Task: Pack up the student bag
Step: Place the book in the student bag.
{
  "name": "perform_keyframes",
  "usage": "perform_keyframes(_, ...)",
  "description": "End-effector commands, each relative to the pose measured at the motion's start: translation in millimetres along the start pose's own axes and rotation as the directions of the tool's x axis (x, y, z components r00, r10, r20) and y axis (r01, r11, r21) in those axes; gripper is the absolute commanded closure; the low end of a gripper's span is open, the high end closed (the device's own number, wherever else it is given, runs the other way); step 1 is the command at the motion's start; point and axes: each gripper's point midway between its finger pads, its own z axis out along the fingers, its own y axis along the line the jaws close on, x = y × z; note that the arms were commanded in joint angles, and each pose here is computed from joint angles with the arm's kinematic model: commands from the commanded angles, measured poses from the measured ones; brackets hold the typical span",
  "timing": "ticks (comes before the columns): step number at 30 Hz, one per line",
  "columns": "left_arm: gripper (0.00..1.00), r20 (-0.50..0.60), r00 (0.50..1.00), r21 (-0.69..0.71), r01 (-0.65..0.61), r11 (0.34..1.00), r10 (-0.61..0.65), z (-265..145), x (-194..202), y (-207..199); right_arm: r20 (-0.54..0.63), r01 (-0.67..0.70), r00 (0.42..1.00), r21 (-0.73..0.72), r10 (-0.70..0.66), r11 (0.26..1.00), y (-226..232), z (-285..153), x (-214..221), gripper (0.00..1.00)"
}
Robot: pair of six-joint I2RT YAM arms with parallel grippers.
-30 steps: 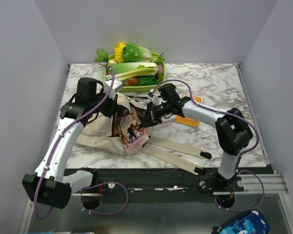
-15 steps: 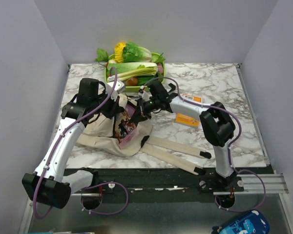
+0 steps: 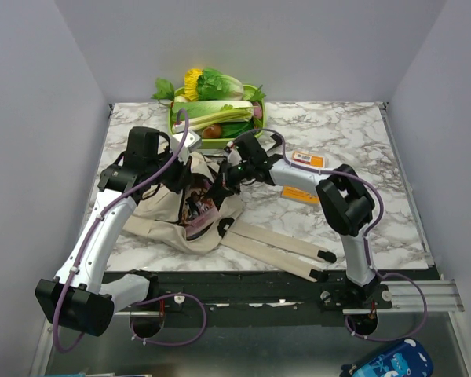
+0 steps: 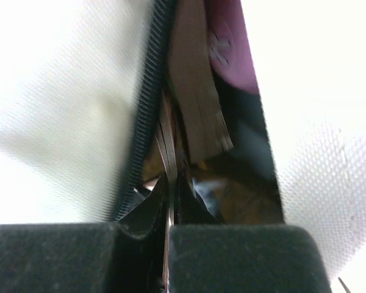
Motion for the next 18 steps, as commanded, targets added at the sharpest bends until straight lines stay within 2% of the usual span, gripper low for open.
perform_keyframes(1,1.00,0.108,0.992,0.048,-0.071,0.996,0.066,-7.9,-32.2,-12.2,0.247,0.017,0.969,0.006,-0.018,1.000,26.4,-15.4,-65.9,0.99)
perform_keyframes(3,1.00,0.105,0.992,0.049,-0.073,0.996,0.068,-8.5,-30.7,-12.8,0.333,0.031,0.942,0.024,-0.037,0.999,32.2,-25.5,-89.1,0.99)
perform_keyframes(7,1.00,0.100,0.993,0.053,-0.074,0.996,0.069,-7.3,-28.6,-13.4,0.421,0.028,0.906,0.055,-0.049,0.998,32.8,-35.0,-106.8,0.99)
perform_keyframes(11,1.00,0.103,0.993,0.054,-0.071,0.996,0.066,-6.5,-30.1,-13.0,0.335,0.074,0.937,0.094,-0.102,0.993,31.7,-6.1,-83.3,0.99)
perform_keyframes(14,1.00,0.101,0.992,0.049,-0.075,0.996,0.069,-5.8,-30.4,-11.6,0.235,0.136,0.958,0.130,-0.163,0.982,27.1,13.8,-56.5,0.73)
perform_keyframes(15,1.00,0.098,0.993,0.049,-0.075,0.996,0.070,-5.4,-29.8,-11.2,0.204,0.144,0.965,0.126,-0.167,0.982,27.4,14.6,-49.4,0.56)
perform_keyframes(18,1.00,0.095,0.993,0.044,-0.078,0.996,0.073,-5.0,-29.4,-10.0,0.203,0.187,0.953,0.183,-0.223,0.965,21.4,-3.7,-43.1,0.36)
